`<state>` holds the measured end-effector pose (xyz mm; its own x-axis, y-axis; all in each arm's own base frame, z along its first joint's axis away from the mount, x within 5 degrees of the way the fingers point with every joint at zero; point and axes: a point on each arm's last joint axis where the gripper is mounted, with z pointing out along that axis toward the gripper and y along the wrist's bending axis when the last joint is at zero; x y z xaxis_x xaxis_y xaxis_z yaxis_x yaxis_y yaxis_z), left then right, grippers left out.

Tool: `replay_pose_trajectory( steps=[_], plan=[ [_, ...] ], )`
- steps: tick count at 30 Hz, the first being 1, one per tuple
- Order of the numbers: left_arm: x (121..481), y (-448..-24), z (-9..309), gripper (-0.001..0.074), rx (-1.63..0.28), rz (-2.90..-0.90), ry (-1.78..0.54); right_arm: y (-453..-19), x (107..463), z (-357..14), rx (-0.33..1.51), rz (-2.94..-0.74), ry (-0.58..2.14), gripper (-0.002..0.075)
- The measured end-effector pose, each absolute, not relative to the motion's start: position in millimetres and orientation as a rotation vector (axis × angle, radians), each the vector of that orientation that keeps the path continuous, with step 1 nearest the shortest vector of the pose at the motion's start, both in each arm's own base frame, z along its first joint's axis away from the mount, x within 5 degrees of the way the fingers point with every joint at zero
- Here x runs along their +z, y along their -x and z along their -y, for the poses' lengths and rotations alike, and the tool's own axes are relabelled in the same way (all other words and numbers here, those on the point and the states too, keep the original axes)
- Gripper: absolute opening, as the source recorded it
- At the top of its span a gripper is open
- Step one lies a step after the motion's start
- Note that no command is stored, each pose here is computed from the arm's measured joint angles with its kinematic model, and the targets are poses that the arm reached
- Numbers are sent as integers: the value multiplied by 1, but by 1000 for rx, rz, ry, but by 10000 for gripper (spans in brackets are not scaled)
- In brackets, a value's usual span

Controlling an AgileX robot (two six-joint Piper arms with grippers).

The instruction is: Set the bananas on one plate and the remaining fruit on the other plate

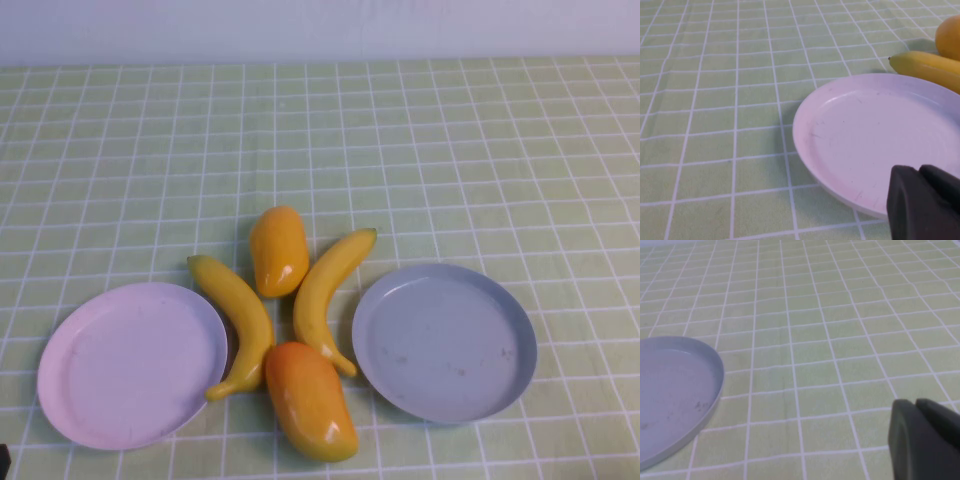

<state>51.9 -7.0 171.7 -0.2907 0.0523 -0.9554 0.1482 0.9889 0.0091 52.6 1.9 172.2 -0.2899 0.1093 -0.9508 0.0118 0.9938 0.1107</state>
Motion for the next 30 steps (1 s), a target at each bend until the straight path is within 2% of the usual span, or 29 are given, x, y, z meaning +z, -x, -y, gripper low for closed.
replay_pose_trajectory(
  steps=[30],
  plan=[
    [172, -52, 7, -4, -99, -1867, -133, -53, 172, -2, 95, -1863, -88, -17]
  ],
)
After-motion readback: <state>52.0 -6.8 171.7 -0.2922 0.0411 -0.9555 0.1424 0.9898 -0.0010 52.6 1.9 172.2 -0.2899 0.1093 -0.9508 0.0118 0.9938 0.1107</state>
